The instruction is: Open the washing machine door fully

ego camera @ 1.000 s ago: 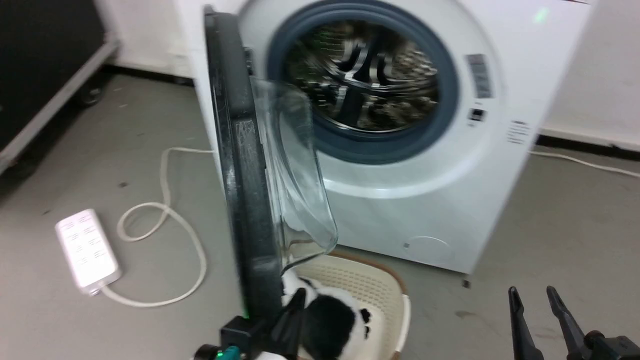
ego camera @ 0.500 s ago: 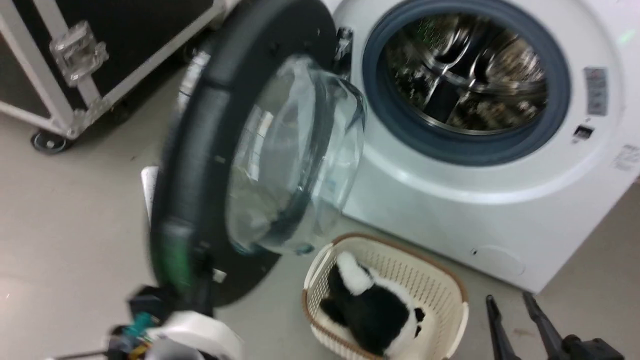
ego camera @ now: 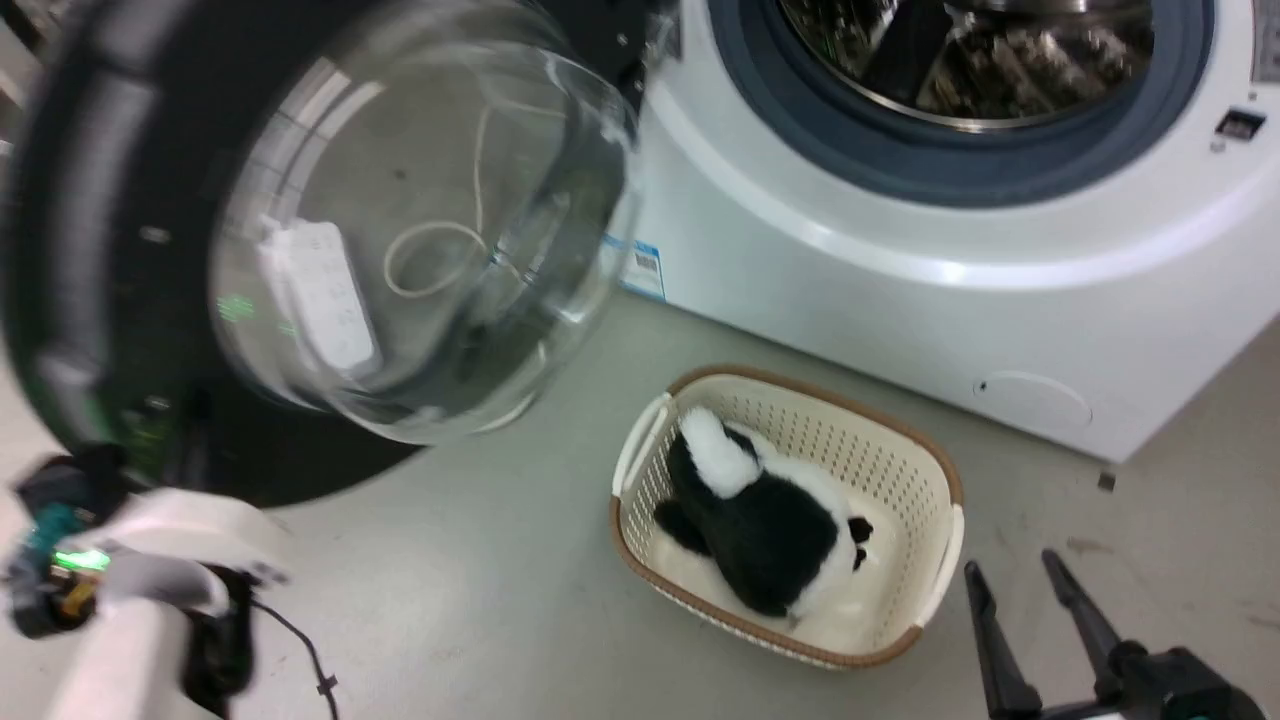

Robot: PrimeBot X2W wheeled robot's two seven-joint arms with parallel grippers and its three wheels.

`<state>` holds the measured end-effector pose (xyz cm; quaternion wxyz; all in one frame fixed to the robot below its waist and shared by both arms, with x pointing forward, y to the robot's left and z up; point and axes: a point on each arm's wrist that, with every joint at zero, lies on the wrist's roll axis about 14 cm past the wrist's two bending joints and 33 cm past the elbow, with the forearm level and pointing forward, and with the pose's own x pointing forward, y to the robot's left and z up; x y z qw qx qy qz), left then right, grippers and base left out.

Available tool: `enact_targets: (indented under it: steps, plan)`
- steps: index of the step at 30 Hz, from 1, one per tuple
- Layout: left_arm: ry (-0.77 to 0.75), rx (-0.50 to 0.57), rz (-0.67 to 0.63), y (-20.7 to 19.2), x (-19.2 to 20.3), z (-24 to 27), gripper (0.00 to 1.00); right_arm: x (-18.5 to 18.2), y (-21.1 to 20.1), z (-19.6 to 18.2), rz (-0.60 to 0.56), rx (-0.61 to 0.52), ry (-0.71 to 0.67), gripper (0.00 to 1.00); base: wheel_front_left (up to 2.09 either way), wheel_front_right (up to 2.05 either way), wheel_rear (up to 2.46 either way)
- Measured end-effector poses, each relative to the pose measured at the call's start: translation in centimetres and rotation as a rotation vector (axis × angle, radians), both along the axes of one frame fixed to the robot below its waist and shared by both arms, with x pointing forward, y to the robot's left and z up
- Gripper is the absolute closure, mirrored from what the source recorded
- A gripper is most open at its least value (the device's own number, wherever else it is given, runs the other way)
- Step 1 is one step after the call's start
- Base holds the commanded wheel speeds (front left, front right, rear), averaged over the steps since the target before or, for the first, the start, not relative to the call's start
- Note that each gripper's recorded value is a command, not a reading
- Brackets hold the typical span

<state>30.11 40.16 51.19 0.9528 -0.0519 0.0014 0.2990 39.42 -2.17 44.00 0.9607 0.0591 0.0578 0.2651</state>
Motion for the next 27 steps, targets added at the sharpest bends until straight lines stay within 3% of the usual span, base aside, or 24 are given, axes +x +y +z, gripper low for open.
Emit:
enact_targets:
  steps: [5,14,21,27]
  plan:
    - [0.026,0.003,0.079,4.3,1.3,0.2,1.0,1.1,-1.3,-1.1,-0.043,-0.011,0.017,0.0,0.0,0.0,0.0]
    - [0.021,0.004,0.116,6.0,1.5,0.0,1.0,1.8,-2.6,-0.8,-0.086,-0.015,0.0,0.0,0.0,0.0,0.0]
    - [-0.093,0.038,0.031,3.8,2.5,2.9,1.0,2.1,-3.4,2.5,-0.117,0.003,-0.089,0.0,0.0,0.0,0.0]
    - [-0.213,0.069,-0.12,-2.0,2.8,5.5,1.0,1.8,-6.0,6.1,-0.196,0.01,-0.183,0.0,0.0,0.0,0.0]
